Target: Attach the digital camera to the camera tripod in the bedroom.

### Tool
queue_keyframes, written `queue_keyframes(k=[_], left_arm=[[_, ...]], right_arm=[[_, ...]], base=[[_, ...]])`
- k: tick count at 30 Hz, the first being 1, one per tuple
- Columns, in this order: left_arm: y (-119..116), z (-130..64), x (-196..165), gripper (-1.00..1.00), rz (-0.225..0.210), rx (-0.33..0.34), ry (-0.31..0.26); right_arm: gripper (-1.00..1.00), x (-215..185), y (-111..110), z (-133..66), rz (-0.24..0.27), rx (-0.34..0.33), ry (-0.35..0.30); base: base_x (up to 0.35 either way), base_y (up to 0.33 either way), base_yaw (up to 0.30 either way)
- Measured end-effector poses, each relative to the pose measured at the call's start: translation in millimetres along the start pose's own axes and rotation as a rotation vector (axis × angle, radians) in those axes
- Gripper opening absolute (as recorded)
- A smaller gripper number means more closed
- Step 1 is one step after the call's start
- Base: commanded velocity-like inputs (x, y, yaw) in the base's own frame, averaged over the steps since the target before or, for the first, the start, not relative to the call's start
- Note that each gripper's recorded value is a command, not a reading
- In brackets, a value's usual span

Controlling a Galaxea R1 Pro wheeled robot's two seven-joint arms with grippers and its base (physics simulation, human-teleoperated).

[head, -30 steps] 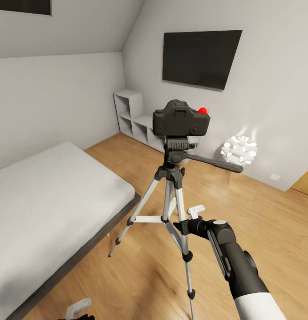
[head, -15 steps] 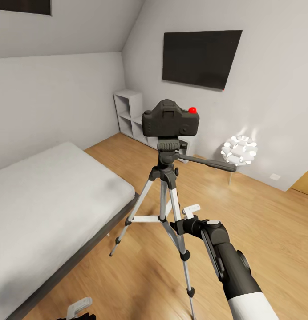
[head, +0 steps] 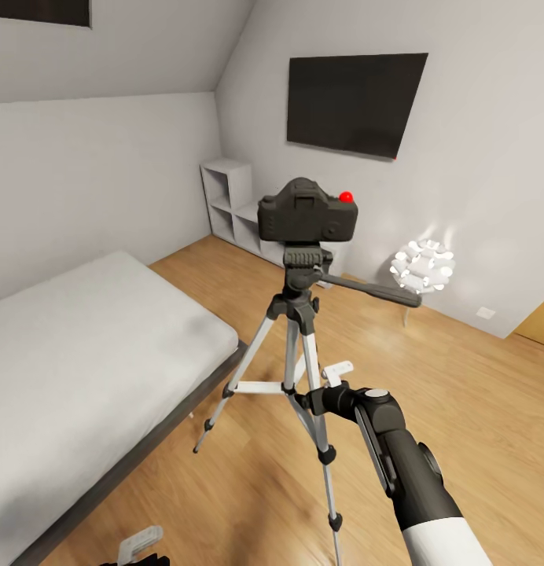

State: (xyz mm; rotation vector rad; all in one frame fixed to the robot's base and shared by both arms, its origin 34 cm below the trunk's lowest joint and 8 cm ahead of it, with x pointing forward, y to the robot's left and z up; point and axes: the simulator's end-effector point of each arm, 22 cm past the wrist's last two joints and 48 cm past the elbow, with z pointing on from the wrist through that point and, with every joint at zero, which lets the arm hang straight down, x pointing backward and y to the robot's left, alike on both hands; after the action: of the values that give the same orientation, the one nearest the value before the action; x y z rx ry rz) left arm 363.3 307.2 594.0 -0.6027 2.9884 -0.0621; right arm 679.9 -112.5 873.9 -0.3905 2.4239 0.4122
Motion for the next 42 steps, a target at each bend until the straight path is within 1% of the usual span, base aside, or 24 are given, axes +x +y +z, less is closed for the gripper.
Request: queue_keyframes(k=[12, 16, 36, 42], left_arm=[[-1, 0.1, 1, 1.0, 0.0, 0.001, 0.001], [0, 0.3, 3, 1.0, 0.0, 0.0, 0.004], [10, 0.7, 17, 1.0, -0.003, -0.021, 0.024], [23, 0.1, 18, 1.0, -0.002, -0.077, 0.025]], right_arm=[[1.0, 0, 0, -0.1, 0.003, -0.002, 0.001], [1.0, 1, -1, 0.2, 0.002, -0.001, 0.002], [1.0, 3, -2, 0.0, 0.007, -0.001, 0.01], [1.0, 3, -3, -0.1, 0.008, -0.001, 0.01]], base=[[-0.002, 0.0, 0.0], [-0.118, 0.0, 0.0], [-0.319, 0.0, 0.0], [-0.346, 0.0, 0.0]])
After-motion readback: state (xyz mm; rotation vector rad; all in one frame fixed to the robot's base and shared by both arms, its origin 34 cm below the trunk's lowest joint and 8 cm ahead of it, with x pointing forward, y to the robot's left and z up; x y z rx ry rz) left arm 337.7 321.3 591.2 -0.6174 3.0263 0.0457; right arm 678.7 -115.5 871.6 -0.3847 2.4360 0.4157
